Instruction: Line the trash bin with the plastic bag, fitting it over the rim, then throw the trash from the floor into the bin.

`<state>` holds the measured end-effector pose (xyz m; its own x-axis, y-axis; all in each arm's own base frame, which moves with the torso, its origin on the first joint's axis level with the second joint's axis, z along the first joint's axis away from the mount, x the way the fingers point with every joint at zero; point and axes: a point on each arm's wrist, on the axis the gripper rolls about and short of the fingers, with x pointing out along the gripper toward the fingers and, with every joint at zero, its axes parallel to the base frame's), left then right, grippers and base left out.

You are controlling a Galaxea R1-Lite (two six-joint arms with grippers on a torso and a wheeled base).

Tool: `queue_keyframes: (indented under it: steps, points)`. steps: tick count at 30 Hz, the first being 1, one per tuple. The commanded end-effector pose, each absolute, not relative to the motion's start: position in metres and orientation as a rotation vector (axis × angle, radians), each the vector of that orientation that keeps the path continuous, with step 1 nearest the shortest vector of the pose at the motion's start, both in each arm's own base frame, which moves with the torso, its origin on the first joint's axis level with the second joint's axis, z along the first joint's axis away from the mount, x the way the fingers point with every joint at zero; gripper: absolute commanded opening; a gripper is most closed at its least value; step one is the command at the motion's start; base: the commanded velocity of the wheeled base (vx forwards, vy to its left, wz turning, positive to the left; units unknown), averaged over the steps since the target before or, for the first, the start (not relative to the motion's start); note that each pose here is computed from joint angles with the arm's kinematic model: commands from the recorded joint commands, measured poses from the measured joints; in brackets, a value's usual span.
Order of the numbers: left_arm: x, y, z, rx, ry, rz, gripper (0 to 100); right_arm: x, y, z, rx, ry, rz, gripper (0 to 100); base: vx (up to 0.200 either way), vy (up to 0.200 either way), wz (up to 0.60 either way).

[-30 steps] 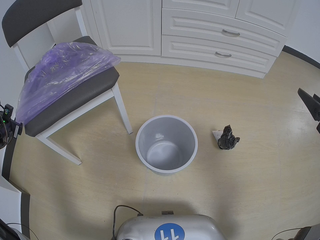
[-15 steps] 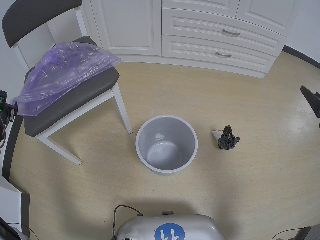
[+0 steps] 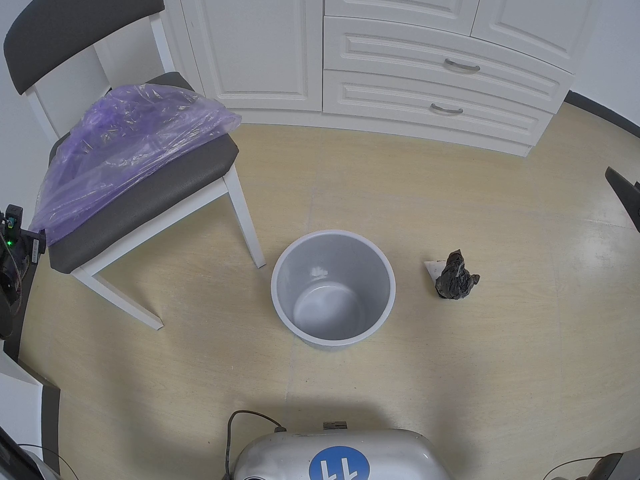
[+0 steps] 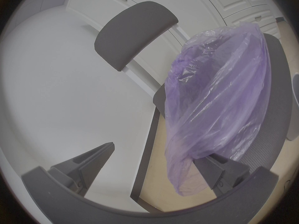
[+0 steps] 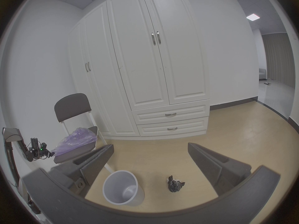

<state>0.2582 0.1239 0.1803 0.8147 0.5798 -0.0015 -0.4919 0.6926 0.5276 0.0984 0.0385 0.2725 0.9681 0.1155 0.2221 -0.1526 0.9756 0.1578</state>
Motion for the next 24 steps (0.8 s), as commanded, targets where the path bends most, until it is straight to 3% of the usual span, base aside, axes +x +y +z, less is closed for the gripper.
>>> queue_keyframes:
  steps: [1,24]
  points:
    - [0.2603,0.1248,0.1763,0.534,0.186,0.598,100,0.0981,0.0384,0.2724,0.175,-0.214,0.138,100,0.000,0.000,0.00]
    - [0.2700,0.1257,0.1781,0.549,0.092,0.612,100,0.0962,0.0375,0.2732,0.176,-0.222,0.138,100,0.000,0.000,0.00]
